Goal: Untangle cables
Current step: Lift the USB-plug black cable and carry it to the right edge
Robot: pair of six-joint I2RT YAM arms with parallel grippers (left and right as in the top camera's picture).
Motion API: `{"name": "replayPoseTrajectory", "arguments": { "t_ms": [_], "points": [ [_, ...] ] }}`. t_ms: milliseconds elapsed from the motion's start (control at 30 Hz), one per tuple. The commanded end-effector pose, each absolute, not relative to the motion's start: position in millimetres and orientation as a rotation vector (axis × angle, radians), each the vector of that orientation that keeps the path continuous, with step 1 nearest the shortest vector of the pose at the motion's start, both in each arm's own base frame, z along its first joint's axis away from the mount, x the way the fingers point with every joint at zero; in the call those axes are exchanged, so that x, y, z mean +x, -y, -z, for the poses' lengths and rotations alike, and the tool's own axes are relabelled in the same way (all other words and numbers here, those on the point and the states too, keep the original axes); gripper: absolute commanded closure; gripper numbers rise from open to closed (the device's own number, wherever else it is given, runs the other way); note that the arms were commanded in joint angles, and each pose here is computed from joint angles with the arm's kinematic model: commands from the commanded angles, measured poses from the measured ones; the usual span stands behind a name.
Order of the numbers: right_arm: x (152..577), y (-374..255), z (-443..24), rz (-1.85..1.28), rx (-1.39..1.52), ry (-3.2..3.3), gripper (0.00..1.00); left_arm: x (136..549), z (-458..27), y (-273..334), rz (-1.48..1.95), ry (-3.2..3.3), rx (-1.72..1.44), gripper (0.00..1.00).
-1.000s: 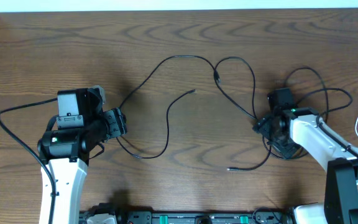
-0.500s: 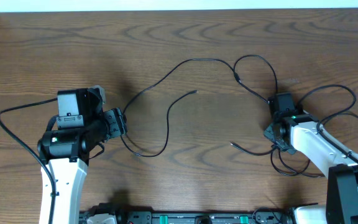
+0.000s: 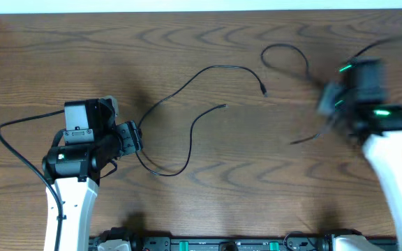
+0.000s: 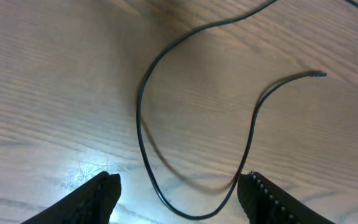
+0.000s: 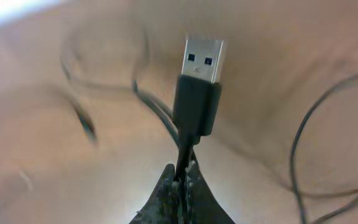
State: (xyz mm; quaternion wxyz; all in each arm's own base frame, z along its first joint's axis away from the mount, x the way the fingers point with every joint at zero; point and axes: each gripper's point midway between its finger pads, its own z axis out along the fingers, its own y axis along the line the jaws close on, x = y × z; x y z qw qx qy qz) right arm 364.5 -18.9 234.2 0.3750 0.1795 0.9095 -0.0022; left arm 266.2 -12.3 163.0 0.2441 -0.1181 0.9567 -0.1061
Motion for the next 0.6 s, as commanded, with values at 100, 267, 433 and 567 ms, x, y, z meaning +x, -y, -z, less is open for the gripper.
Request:
{"name": "replayPoseTrajectory", "arguments": {
  "t_ms": [100, 267, 433, 567],
  "points": [
    [347.0, 113.4, -360.4, 0.158, 0.614, -1.991, 0.99, 266.9, -165.6, 12.8, 0.294, -2.608, -0.304, 0.34],
    [310.1, 190.5, -387.9, 0.324, 0.793, -1.872, 0.99, 266.8, -165.5, 12.8, 0.294, -2.608, -0.304, 0.34],
    [272.6, 253.0, -377.5, 0.464, 0.953, -1.849, 0.99, 266.9, -165.6, 12.8, 0.294, -2.608, -0.304, 0.34],
    [296.6, 258.2, -355.9, 0.29, 0.953, -1.888, 0.99, 266.8, -165.5, 12.8, 0.293, -2.608, -0.299, 0.34]
  ]
}}
